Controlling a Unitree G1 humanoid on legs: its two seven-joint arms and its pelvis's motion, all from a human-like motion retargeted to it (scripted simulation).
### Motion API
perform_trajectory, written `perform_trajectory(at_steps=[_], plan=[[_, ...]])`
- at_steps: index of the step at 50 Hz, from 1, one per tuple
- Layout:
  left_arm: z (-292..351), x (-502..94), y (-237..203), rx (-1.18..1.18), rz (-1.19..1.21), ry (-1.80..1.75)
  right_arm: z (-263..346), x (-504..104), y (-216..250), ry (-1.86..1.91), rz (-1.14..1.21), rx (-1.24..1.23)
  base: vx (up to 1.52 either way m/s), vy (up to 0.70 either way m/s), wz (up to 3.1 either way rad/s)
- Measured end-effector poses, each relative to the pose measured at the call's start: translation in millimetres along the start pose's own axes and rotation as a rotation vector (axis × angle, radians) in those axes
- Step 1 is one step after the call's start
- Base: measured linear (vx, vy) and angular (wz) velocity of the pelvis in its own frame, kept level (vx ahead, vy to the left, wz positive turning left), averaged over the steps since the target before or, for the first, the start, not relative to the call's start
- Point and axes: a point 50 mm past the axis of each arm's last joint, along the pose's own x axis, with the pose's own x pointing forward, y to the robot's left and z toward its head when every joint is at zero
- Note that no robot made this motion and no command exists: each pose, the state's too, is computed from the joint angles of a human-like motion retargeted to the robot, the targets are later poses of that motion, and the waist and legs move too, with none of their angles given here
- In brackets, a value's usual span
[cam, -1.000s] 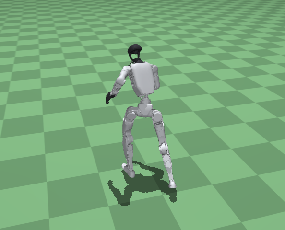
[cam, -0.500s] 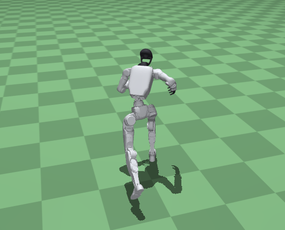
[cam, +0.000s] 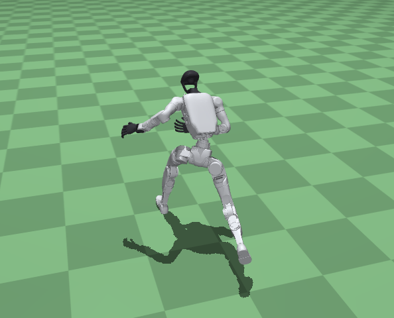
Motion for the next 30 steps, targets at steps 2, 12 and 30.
perform_trajectory(at_steps=[2,12,30], plan=[[14.0,31.6,-11.3,-0.079,0.184,-0.097,-6.6,21.1,8.5,-0.006,0.034,-0.001,1.60,0.61,2.94],[153.6,56.6,-283.6,-0.201,-0.673,-0.291,36.0,-4.5,-50.9,-0.134,-0.294,-0.167,1.19,-0.04,1.50],[236.4,-109.5,-252.1,-0.675,-0.940,-0.919,9.5,-101.5,-111.9,0.144,-0.812,-0.305,1.31,-0.33,-1.16]])
